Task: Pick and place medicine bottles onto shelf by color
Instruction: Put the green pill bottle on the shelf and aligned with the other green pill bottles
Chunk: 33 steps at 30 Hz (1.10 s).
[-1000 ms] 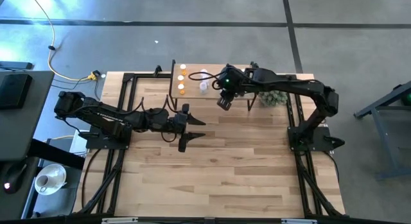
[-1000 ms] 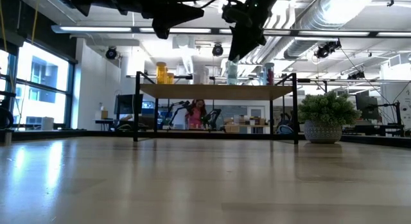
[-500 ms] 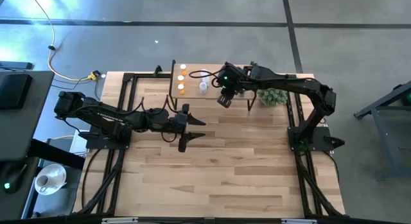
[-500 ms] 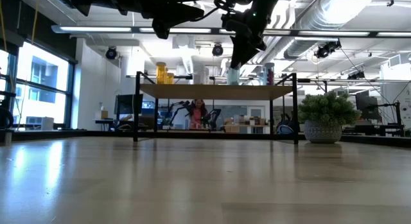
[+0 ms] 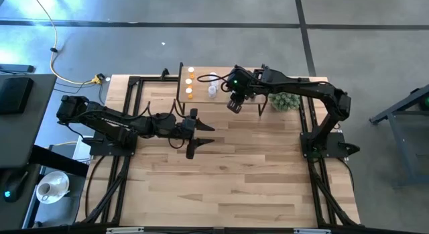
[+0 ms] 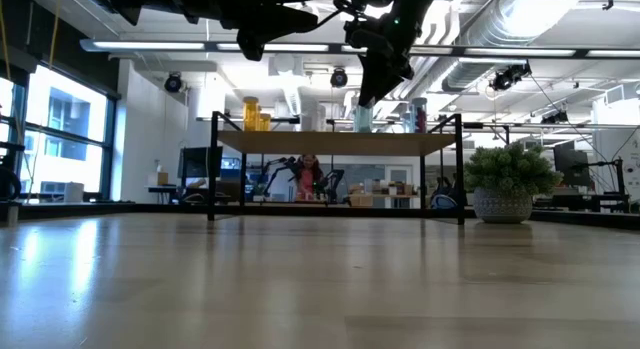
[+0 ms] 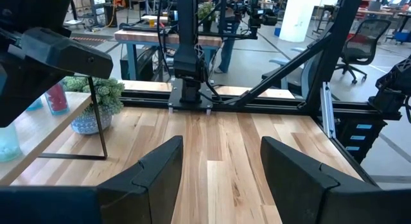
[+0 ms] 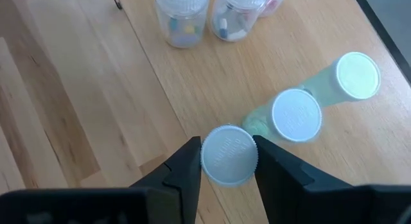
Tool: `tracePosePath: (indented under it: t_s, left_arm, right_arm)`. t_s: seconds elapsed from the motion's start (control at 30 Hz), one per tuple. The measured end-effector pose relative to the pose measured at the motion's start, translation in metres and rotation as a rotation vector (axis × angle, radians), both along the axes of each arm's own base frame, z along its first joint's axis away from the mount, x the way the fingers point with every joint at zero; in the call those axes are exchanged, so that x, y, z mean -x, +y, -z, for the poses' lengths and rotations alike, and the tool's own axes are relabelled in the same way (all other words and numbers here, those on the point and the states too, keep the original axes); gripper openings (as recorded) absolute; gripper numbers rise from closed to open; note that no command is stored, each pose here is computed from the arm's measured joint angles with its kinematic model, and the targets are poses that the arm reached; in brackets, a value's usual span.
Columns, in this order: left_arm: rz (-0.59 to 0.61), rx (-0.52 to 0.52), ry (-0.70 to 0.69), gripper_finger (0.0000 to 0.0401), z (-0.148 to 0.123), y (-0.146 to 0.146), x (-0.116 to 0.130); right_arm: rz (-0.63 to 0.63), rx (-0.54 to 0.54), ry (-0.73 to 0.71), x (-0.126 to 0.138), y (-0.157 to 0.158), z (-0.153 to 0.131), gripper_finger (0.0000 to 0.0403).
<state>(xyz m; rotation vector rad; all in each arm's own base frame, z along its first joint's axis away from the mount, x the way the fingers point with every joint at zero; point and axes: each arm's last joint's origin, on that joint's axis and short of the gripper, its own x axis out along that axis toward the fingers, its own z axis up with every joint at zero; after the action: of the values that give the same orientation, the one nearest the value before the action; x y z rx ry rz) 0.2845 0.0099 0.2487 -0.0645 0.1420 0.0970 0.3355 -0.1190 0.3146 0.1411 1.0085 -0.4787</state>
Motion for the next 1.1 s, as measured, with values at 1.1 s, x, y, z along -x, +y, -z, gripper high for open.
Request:
tracePosePath:
  t_s: [1.1]
  left_arm:
    - [0.000, 0.000, 0.000, 0.0197, 0.0000, 0.0000, 0.0000]
  right_arm:
    - [0.013, 0.003, 0.012, 0.0011, 0.0000, 0.0003, 0.0131]
